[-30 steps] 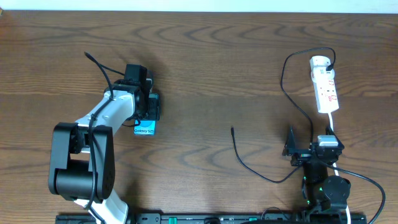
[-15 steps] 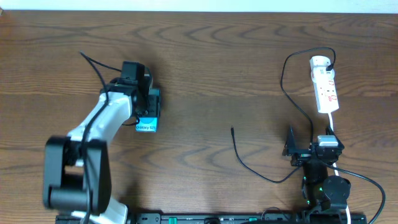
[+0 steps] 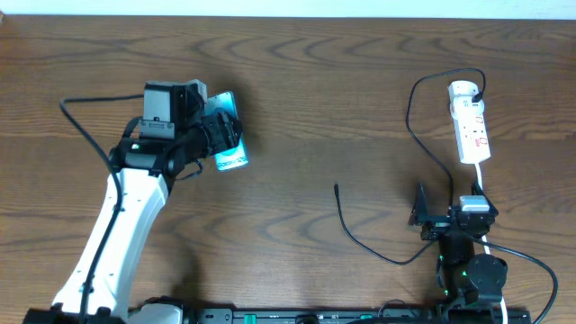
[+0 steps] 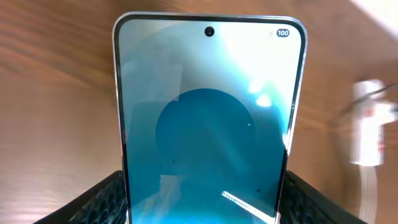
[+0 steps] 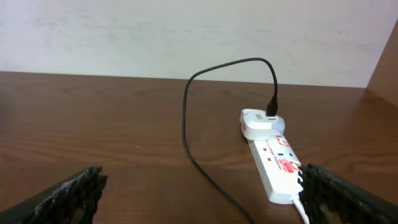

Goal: Plug charger to phone and switch on socket
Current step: 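Lift the phone with the left gripper and tilt it upright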

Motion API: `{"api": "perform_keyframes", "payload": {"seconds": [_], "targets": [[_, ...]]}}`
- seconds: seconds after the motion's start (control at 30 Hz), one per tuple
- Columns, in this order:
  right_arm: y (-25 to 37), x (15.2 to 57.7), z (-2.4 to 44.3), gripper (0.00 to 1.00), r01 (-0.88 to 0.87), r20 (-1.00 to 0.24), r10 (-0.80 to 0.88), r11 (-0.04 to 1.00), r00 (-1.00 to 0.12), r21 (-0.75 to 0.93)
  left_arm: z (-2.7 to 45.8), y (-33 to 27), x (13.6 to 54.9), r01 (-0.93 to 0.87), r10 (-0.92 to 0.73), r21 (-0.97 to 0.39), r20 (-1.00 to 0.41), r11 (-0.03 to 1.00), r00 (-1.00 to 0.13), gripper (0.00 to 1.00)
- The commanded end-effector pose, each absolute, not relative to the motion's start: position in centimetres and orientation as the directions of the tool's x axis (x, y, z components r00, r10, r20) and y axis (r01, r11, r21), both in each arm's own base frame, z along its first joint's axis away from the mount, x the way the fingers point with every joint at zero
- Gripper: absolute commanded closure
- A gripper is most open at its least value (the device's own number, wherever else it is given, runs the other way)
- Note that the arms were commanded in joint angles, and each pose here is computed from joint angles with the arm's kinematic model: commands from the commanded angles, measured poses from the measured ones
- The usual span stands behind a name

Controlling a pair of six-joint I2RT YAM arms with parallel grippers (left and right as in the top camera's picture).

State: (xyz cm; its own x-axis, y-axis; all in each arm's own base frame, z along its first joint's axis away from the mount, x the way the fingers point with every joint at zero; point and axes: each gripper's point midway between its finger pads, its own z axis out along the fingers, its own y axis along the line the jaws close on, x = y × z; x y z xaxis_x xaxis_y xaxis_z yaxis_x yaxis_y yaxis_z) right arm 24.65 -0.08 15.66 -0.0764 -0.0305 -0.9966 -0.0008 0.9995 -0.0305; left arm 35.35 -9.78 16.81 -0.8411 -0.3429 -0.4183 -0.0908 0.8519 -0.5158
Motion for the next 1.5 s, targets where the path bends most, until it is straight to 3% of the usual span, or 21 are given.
{"api": "perform_keyframes", "payload": {"seconds": [0.0,0.1,0.17,0.3,0.5,0.73,1.13,1.33,1.47], "targets": [[0.1,24.6,15.6,0.01,-0.006,-0.996,-0.039,0.999,-0.077,-0.039,20.3,-12.5,34.8,-0.268,-0.553,-0.753,-0.149,0.601,-0.82,0.93],[0.1,24.6,15.6,0.01,-0.006,-0.996,-0.039,0.999,-0.077,-0.039,21.2,-13.2,34.1,-0.464,-0.646,-0.799,0.128,0.382,-0.752,0.93],[0.1,24.6,15.6,0.01,-0.006,-0.996,-0.039,0.999,-0.077,-0.039,22.1,-13.3,33.8,-0.631,-0.677,-0.756,0.373,0.176,-0.635,0.93],[0.1,24.6,15.6,0.01,-0.006,-0.996,-0.039,0.999,-0.077,-0.039,23.7,-12.5,34.1,-0.741,-0.643,-0.671,0.582,-0.035,-0.497,0.93],[0.1,24.6,15.6,0.01,-0.006,-0.996,-0.039,0.999,-0.077,-0.039,27.4,-10.8,36.1,-0.738,-0.551,-0.632,0.713,-0.237,-0.434,0.93],[0.1,24.6,15.6,0.01,-0.006,-0.996,-0.039,0.999,-0.077,-0.039,32.3,-11.3,36.8,-0.68,-0.427,-0.671,0.73,-0.297,-0.534,0.93],[0.1,24.6,15.6,0.01,-0.006,-0.996,-0.039,0.999,-0.077,-0.039,32.7,-11.5,36.5,-0.68,-0.406,-0.674,0.73,-0.289,-0.55,0.93],[0.1,24.6,15.6,0.01,-0.006,-0.996,-0.039,0.999,-0.077,-0.039,32.2,-11.1,37.1,-0.618,-0.471,-0.741,0.657,-0.261,-0.589,0.93],[0.1,24.6,15.6,0.01,-0.006,-0.996,-0.039,0.999,-0.077,-0.039,29.3,-10.0,37.8,-0.569,-0.61,-0.804,0.542,-0.175,-0.578,0.93]]}}
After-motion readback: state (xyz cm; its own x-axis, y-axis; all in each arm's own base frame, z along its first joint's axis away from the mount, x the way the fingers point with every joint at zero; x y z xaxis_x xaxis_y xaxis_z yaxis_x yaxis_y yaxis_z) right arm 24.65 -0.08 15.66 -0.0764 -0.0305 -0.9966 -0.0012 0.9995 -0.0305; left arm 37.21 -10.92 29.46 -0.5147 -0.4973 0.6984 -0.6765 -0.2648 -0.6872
